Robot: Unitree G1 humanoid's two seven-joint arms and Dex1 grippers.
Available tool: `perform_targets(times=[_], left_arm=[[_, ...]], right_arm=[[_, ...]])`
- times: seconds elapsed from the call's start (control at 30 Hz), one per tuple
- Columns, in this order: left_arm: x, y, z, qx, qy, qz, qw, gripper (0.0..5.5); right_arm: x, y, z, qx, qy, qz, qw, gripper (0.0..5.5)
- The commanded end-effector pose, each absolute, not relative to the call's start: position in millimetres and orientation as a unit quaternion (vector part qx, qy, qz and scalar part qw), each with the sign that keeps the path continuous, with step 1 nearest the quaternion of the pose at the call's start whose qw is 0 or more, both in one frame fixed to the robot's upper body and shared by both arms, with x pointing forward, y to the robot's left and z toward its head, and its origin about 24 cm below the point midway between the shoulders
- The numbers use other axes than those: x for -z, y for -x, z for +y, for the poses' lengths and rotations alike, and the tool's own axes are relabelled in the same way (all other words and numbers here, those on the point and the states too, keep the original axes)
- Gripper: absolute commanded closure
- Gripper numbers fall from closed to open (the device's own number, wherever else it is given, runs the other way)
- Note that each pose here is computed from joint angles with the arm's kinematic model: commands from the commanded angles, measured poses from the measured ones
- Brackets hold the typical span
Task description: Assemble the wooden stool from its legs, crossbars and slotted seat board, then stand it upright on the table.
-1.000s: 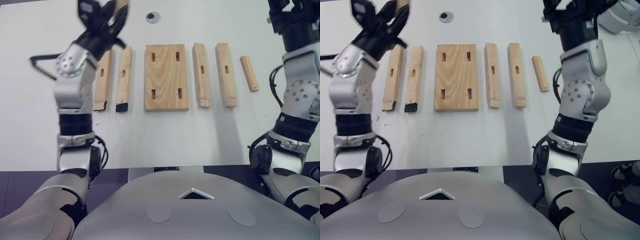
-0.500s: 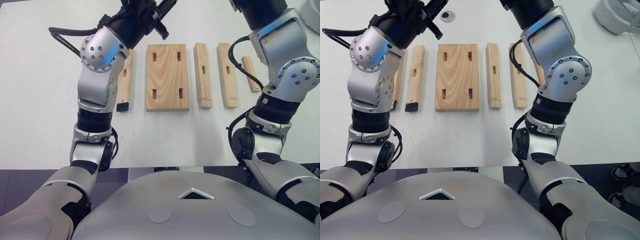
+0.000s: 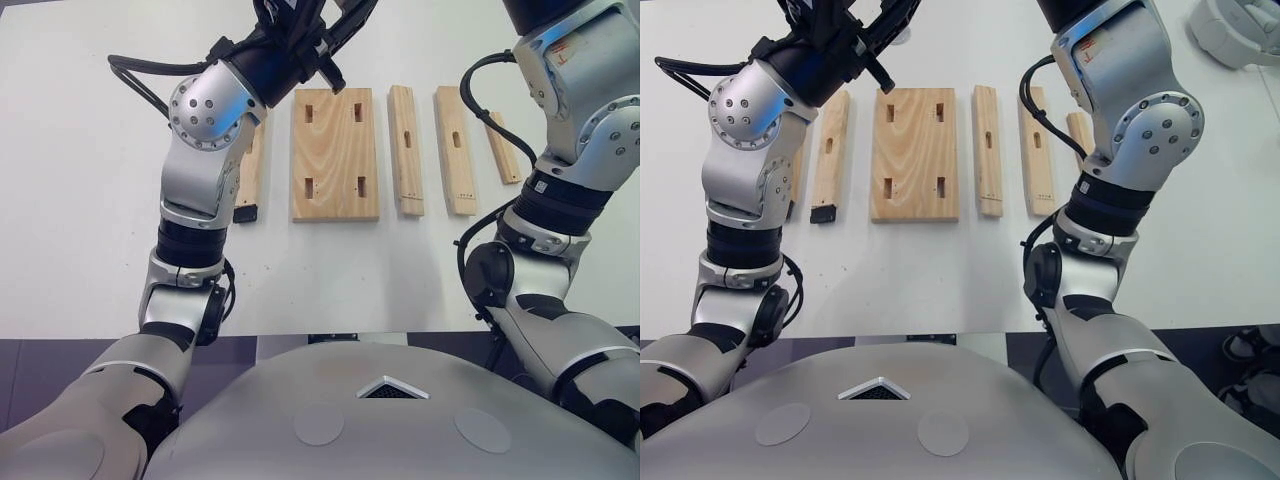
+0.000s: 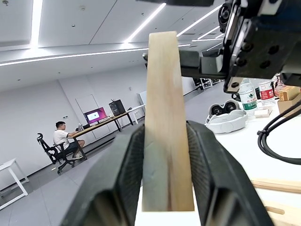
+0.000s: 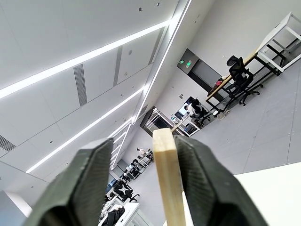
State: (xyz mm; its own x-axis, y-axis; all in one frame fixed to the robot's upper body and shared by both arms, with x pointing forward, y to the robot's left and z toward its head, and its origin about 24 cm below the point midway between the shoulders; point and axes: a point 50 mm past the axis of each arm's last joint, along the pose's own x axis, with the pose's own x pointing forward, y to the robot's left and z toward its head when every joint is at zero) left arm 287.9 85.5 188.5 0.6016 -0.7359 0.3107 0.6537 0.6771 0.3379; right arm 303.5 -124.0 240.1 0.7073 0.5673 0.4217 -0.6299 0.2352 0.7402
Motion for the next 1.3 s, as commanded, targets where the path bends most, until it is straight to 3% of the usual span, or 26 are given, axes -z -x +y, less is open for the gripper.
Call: perform_targets(times=[0.03,0.23,0.43,0.57,0.63,0.77,0.9,1.3], left_arm=[[-190.5,-286.9,85.8,0.393,-0.118,-0.222,0.884,4.2],[-192.2,-287.7,86.9,0.388,-0.118,-0.225,0.886,4.2],[-192.4,-288.3,87.1,0.385,-0.115,-0.223,0.888,4.2],[-180.9,-289.4,103.1,0.364,-0.114,-0.19,0.904,3.22],[-172.9,-288.8,121.4,0.333,-0.112,-0.171,0.921,2.77],[-161.6,-288.1,156.7,0.25,-0.081,-0.147,0.954,2.09],[-150.4,-293.9,163.8,0.194,-0.05,-0.122,0.972,2.0],[-145.6,-297.9,147.8,0.198,-0.034,-0.121,0.972,2.0]], right_arm=[[-247.5,-298.3,-124.3,-0.396,-0.469,-0.034,0.789,3.89],[-246.0,-298.5,-125.3,-0.391,-0.439,-0.03,0.809,4.86],[-245.2,-301.6,-130.6,-0.347,-0.422,-0.049,0.836,5.08],[-233.6,-299.5,-153.1,-0.221,-0.356,-0.066,0.905,5.08],[-217.4,-288.6,-165.4,-0.161,-0.337,-0.069,0.925,5.08],[-149.9,-256.3,-172.1,-0.105,-0.23,-0.038,0.967,5.08],[-95.3,-255.8,-165.7,-0.084,-0.183,-0.02,0.979,5.08],[-78.1,-279.7,-155.9,-0.057,-0.181,-0.058,0.98,5.08]])
